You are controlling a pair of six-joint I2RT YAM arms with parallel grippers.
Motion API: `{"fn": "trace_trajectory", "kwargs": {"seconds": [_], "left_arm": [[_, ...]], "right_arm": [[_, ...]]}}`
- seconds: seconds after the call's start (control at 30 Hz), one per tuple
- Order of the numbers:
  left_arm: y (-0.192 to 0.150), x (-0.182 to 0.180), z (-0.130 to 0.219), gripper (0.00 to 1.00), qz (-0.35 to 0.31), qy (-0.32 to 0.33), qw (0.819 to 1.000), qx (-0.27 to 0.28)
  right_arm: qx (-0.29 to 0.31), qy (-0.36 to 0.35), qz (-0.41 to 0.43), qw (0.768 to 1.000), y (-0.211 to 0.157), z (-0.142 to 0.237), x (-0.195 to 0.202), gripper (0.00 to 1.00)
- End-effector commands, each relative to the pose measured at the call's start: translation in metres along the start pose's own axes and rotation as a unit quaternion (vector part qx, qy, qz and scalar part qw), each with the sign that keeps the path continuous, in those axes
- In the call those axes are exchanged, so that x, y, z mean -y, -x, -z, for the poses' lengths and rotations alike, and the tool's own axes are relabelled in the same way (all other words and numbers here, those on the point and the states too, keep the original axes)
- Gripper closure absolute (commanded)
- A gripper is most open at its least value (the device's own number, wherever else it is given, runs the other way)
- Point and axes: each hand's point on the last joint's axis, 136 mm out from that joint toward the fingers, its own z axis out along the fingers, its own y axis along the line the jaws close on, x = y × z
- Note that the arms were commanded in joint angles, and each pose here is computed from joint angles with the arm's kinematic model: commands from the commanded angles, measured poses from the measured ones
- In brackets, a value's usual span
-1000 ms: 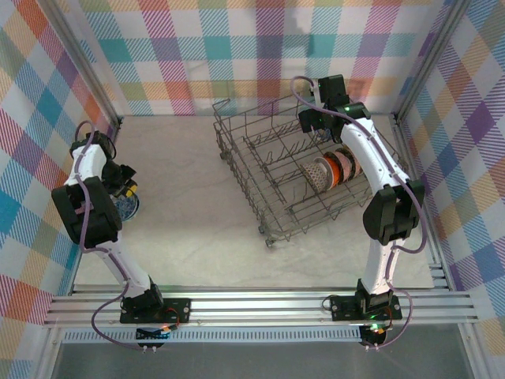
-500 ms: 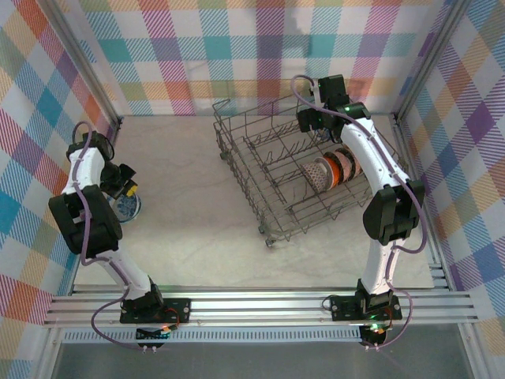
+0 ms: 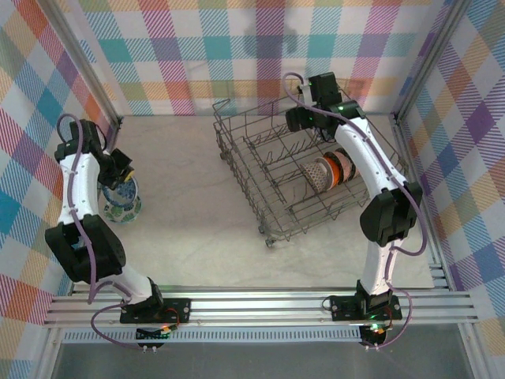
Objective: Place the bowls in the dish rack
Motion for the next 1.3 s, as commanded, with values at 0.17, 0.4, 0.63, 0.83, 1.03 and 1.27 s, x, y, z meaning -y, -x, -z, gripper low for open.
{"fn": "trace_trajectory", "kwargs": {"seconds": [0.17,0.4,0.63,0.83,1.03,1.27], "left_arm": [[-0.003,0.118,0.088,1.00,-0.018,-0.163,0.979,0.123],[-0.026,0.185,0.121,1.00,0.003,-0.262,0.952,0.160],[-0.050,0.224,0.139,1.00,0.002,-0.304,0.937,0.172],[-0.062,0.245,0.155,1.00,-0.003,-0.332,0.927,0.175],[-0.067,0.254,0.157,1.00,-0.006,-0.337,0.925,0.174],[-0.074,0.265,0.156,1.00,0.001,-0.350,0.923,0.158]], "right_arm": [[0.082,0.125,-0.008,0.989,0.048,0.057,-0.078,0.12],[0.137,0.237,-0.010,0.962,0.081,0.081,-0.150,0.18],[0.151,0.304,0.008,0.941,0.082,0.090,-0.211,0.23],[0.151,0.339,0.014,0.928,0.075,0.096,-0.262,0.32],[0.152,0.360,0.006,0.921,0.070,0.098,-0.280,0.38],[0.160,0.347,-0.004,0.924,0.071,0.090,-0.291,0.44]]}}
